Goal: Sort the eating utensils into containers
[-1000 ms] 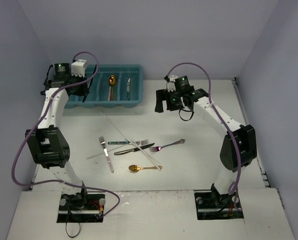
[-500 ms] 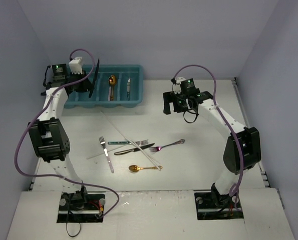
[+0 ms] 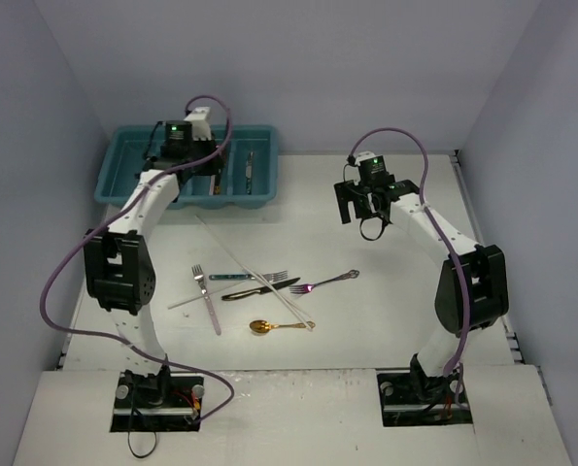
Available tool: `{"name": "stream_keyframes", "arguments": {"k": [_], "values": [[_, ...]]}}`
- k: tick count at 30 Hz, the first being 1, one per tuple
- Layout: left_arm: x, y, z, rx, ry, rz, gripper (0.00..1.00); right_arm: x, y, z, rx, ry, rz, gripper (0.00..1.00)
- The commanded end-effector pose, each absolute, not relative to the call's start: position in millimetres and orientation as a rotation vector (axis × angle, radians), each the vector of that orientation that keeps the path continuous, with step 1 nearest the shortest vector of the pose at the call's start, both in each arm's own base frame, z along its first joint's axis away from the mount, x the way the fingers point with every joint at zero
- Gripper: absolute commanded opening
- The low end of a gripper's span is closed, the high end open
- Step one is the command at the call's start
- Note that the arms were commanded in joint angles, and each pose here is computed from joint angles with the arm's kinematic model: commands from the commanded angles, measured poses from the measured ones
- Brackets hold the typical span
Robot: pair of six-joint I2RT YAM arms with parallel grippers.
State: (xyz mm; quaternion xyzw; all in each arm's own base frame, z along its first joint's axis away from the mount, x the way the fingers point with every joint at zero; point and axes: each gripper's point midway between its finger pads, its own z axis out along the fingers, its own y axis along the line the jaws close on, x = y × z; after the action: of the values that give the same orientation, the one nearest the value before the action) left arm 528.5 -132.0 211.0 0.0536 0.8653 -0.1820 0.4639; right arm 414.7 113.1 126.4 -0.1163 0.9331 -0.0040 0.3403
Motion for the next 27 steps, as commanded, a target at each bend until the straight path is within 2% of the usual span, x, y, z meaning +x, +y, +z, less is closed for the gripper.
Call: {"name": "stream_keyframes", "arguments": {"k": [1, 6, 14, 20, 22, 23, 26, 27], "values": [[553.1, -176.8, 237.8, 0.13, 2.018, -0.44, 0.0, 428.8, 84.7, 132.4, -0.305, 2.386, -0.148, 0.88], [582.1, -194.1, 216.1, 0.093, 2.043, -0.459, 0.0, 428.3, 87.7, 123.4, -0.326, 2.405, -0.128, 0.88], [615.1, -185.4, 208.0, 0.051, 1.997, -0.415, 0.0, 422.9, 92.5, 115.1, -0.321, 2.427, -0.086, 0.87], [617.7, -186.0, 187.1, 0.047, 2.05, -0.405, 0.0, 423.1, 93.8, 114.2, -0.336, 2.428, -0.079, 0.87], [616.4, -187.3, 175.2, 0.043, 2.082, -0.418, 0.04, 424.0, 95.5, 114.8, -0.361, 2.423, -0.077, 0.87], [616.6, -186.7, 169.7, 0.035, 2.094, -0.432, 0.12, 424.3, 96.1, 115.0, -0.374, 2.42, -0.076, 0.87], [617.3, -184.0, 164.2, 0.017, 2.111, -0.456, 0.26, 425.6, 98.8, 120.2, -0.441, 2.398, -0.066, 0.86], [617.2, -184.2, 165.1, 0.016, 2.11, -0.463, 0.27, 425.8, 99.8, 121.7, -0.467, 2.39, -0.063, 0.86]]}}
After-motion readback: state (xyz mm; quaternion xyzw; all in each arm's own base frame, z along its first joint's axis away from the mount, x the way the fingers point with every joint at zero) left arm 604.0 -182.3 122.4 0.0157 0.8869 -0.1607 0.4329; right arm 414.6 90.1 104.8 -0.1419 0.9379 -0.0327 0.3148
